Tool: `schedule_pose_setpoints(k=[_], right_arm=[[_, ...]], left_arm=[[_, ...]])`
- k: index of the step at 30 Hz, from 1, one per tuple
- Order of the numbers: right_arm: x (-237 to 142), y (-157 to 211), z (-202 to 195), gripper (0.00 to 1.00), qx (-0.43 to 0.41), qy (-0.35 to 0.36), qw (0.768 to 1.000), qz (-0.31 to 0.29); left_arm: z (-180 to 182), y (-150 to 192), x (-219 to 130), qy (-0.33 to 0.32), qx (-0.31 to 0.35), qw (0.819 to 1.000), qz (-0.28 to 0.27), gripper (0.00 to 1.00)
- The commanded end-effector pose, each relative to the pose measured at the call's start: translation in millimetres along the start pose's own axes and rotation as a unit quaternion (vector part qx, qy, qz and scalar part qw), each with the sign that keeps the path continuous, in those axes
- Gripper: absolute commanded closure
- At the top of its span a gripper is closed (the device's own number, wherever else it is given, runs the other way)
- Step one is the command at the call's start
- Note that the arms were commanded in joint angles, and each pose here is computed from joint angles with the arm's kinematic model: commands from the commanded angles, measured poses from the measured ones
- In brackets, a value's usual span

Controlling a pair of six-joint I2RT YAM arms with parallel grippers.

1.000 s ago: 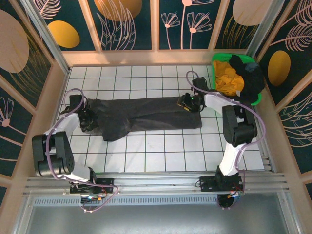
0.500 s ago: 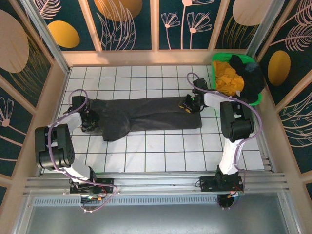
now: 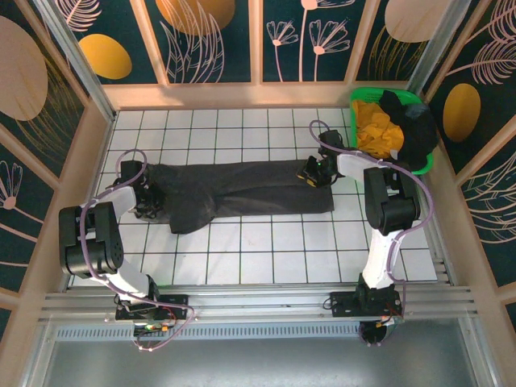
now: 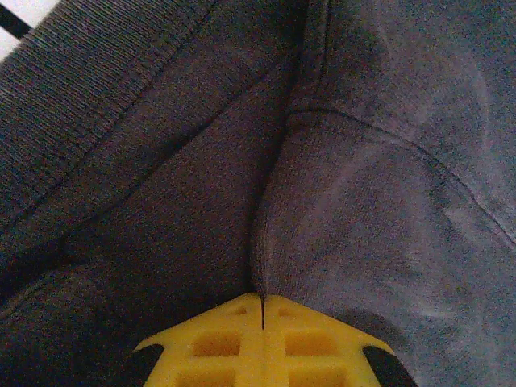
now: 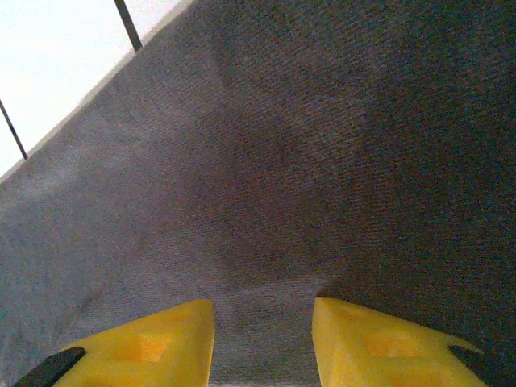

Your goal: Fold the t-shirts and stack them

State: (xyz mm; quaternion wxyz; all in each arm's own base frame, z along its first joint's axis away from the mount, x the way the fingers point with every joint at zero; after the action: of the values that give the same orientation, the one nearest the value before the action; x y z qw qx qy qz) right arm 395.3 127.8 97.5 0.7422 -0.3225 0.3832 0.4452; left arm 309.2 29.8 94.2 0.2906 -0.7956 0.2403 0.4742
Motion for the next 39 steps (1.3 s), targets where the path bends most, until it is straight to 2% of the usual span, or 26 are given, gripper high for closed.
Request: schedule_pose_setpoints(k=[1,6,12,17,23,35,37,39], right_arm=[[11,11,-18,0.62,0.018,0.05,0.998,0.023],[12,9,-22,0.63,0.018,0.061,0.998,0.022],[15,8,-24,0.64,0.015,0.069,0.997,0.026],[17,8,-25,0.64,0.014,0.072,0.997,0.028],[18,9,-26,0.65,0.014,0.074,0.997,0.03],[21,16,-31,0.65,0.014,0.078,0.996,0.033],[19,16,-31,0.65,0.013,0.077,0.996,0.032],[16,15,-27,0.64,0.007,0.068,0.997,0.025]], left_arm=[[-3,-10,-17,-0.018,0.0,0.999,-0.03,1.0],[-14,-23,-48,-0.013,-0.029,0.997,-0.074,1.0],[-31,-40,-57,-0.009,-0.041,0.997,-0.069,1.0],[-42,-62,-53,-0.049,-0.017,0.997,-0.062,1.0],[-43,-80,-26,-0.101,0.021,0.994,-0.041,1.0],[-26,-96,45,-0.178,0.034,0.983,-0.037,0.98],[-25,-97,49,-0.186,0.037,0.981,-0.036,0.94],[-27,-98,44,-0.183,0.04,0.981,-0.043,0.77]])
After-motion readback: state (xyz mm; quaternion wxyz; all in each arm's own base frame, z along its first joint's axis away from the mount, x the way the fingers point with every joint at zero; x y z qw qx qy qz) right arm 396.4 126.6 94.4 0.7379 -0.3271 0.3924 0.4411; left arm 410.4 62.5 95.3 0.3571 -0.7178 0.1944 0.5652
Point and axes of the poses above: each hand's point on the last joint's axis, 136 mm out from that joint toward the fingers, its own x axis out along the fingers, its own z axis along the line the jaws close on, y = z × x, the point moved 8 cm from there along -x, back along the fingers, and after that the axes turned 1 degree about -x, right-handed, at the moved point
